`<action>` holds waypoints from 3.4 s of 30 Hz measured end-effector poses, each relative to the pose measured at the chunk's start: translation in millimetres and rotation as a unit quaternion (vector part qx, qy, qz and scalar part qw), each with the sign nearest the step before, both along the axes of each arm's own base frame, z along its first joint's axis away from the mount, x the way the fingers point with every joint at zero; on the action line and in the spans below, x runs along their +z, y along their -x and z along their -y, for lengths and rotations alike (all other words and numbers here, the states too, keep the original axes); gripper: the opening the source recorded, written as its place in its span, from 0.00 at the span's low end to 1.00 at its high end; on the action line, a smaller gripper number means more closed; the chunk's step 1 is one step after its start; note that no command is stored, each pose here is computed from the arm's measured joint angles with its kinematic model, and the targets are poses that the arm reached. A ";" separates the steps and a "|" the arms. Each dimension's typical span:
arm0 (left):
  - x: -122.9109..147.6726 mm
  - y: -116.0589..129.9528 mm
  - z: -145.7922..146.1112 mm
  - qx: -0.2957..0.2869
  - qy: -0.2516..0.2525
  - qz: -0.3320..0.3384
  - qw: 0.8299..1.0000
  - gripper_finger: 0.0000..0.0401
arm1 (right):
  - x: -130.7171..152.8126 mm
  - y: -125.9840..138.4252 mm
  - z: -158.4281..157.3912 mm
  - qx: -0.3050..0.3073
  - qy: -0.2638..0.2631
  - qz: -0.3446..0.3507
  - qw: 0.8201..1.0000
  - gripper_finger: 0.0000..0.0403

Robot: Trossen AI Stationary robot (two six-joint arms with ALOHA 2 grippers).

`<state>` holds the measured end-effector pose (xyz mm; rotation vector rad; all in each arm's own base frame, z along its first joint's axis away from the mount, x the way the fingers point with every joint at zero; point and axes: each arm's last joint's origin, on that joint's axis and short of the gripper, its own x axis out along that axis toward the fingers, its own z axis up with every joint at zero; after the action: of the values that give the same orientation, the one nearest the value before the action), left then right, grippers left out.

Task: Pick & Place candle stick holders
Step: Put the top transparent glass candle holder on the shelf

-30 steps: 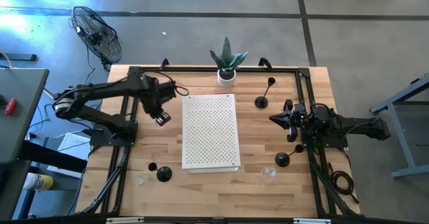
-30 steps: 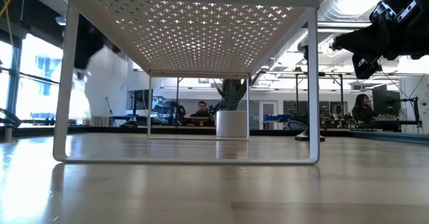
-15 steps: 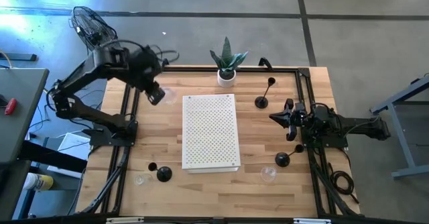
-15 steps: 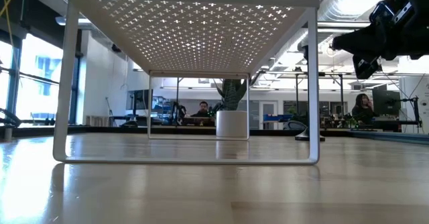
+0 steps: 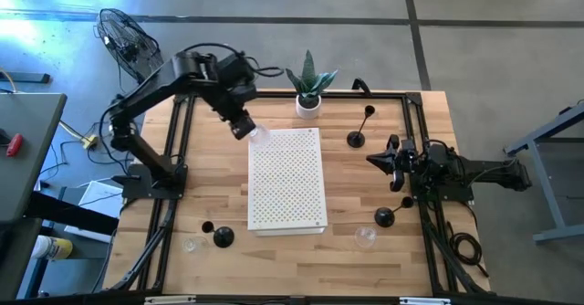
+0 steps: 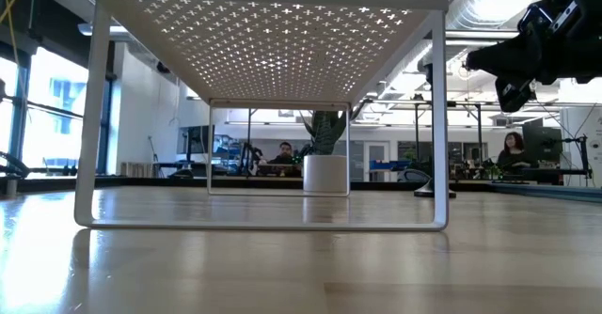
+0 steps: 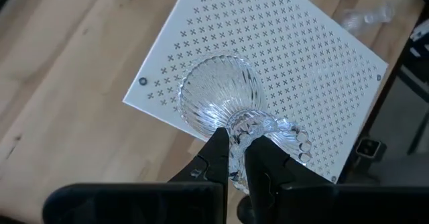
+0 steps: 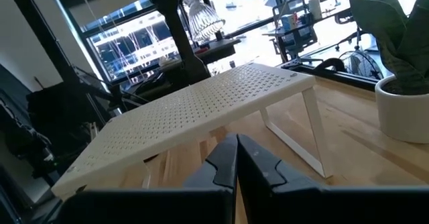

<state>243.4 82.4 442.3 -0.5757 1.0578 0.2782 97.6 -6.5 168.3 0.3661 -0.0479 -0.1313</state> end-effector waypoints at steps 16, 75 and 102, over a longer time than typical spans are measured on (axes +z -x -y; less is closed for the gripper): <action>-31.6 -36.5 -17.8 -0.010 0.028 -0.052 0.998 0.05 | -0.1 0.0 0.0 0.000 0.018 -0.003 1.000 0.00; -42.0 -36.3 -16.7 -0.029 0.052 -0.062 0.996 0.05 | -0.5 -0.1 -1.0 0.016 0.030 -0.007 0.999 0.00; -55.0 -25.5 -26.0 -0.036 0.025 -0.089 0.995 0.05 | -4.9 -5.6 0.8 -0.011 0.024 -0.037 0.999 0.00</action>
<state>268.8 108.4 387.2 -0.5634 1.2590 0.2436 103.3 -7.4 163.4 0.3124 0.0175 -0.1645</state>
